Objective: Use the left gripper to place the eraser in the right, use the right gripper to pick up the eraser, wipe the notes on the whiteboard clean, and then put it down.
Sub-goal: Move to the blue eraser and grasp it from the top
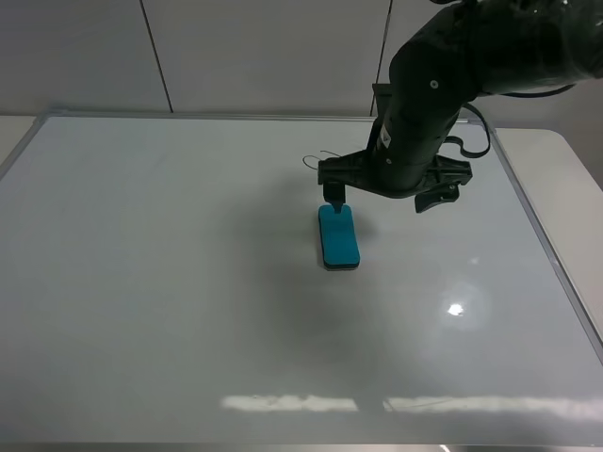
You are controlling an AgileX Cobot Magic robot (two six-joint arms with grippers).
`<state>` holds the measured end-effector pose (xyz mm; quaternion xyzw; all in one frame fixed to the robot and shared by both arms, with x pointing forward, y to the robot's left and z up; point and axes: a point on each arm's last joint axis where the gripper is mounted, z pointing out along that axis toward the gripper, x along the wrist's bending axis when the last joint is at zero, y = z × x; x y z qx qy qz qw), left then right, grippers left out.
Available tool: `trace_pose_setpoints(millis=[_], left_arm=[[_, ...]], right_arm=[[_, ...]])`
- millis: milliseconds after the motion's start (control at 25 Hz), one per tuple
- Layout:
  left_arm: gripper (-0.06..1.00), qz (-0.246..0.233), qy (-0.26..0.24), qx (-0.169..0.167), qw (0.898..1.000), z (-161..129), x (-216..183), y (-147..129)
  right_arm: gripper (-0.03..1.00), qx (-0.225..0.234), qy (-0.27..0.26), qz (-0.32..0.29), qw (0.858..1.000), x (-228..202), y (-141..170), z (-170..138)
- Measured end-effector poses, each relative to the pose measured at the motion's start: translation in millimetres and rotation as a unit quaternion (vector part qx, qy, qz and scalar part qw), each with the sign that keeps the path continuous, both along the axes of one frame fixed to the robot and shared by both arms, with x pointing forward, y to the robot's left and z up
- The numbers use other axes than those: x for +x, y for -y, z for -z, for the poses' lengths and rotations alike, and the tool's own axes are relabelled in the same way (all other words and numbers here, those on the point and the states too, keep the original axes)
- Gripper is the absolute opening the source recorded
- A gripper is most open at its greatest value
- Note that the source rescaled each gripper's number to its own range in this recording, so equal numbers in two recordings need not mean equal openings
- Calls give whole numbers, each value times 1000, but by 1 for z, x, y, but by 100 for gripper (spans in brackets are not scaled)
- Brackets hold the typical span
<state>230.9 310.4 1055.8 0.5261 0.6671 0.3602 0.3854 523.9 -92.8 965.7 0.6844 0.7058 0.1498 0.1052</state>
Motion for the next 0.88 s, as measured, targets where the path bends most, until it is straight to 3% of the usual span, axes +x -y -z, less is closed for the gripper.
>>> trace_pose_setpoints(millis=[320, 880], left_arm=[[100, 0, 0, 0, 1000, 0, 0, 0], [100, 0, 0, 0, 1000, 0, 0, 0]], right_arm=[[97, 29, -54, 18, 998, 0, -9, 32], [96, 49, -56, 39, 996, 5, -5, 33]])
